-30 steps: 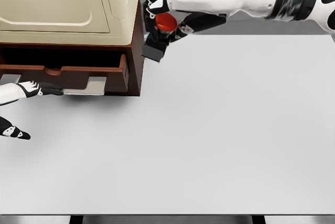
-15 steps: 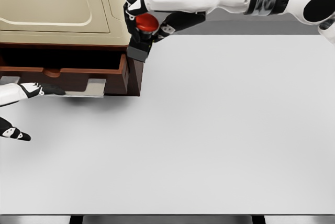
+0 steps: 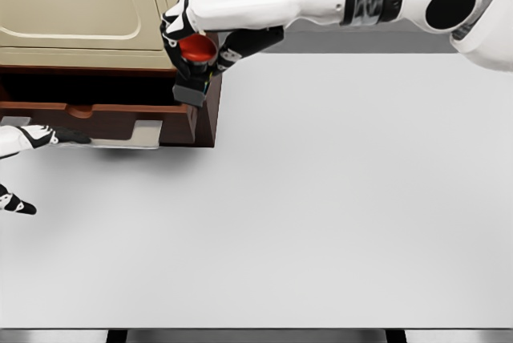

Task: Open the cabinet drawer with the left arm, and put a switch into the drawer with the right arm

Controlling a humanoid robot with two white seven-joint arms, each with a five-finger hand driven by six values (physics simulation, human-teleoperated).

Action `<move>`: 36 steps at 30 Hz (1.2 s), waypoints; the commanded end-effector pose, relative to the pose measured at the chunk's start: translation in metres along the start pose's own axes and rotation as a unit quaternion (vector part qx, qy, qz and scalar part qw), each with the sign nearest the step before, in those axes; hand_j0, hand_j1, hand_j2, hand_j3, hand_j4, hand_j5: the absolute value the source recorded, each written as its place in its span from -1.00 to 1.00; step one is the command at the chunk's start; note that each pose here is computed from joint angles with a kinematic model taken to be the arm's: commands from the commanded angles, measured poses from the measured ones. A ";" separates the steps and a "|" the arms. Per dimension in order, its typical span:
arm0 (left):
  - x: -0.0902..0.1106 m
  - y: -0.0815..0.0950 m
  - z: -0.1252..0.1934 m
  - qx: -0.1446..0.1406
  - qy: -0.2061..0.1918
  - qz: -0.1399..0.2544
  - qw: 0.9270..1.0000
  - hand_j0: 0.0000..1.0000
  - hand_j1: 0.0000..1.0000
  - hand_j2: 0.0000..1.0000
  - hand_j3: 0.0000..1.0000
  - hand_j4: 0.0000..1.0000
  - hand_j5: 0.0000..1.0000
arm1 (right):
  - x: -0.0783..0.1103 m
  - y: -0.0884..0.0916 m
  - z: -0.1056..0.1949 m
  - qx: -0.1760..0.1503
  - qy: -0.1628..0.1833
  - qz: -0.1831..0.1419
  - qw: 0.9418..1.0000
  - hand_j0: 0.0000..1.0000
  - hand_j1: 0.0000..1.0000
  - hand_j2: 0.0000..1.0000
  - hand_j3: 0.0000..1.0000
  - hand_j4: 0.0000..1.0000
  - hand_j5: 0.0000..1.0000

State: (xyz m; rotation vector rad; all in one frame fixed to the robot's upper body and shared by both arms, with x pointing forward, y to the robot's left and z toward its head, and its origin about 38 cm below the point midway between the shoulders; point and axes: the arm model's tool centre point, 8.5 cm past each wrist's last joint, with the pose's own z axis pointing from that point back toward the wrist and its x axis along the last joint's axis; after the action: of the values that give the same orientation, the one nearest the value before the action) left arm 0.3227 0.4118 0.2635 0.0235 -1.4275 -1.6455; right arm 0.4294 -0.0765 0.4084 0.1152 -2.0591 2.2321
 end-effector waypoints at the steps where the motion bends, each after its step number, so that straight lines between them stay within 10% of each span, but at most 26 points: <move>1: -0.003 0.000 0.000 0.006 0.002 0.005 1.000 1.00 1.00 1.00 1.00 1.00 1.00 | -0.005 -0.001 -0.006 -0.003 0.002 -0.006 1.000 -0.40 -0.40 -0.40 -0.40 -0.40 -0.40; 36: -0.001 0.002 0.005 0.003 0.004 0.012 1.000 1.00 1.00 1.00 1.00 1.00 1.00 | -0.058 -0.002 -0.072 0.062 0.074 0.100 0.990 -0.42 -0.42 -0.42 -0.42 -0.42 -0.42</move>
State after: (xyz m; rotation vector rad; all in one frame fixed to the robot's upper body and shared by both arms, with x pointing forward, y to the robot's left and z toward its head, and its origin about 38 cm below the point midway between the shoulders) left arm 0.3250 0.4161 0.2780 0.0515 -1.4511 -1.6374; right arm 0.4780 -0.0065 0.4033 -0.1065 -1.9991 2.3345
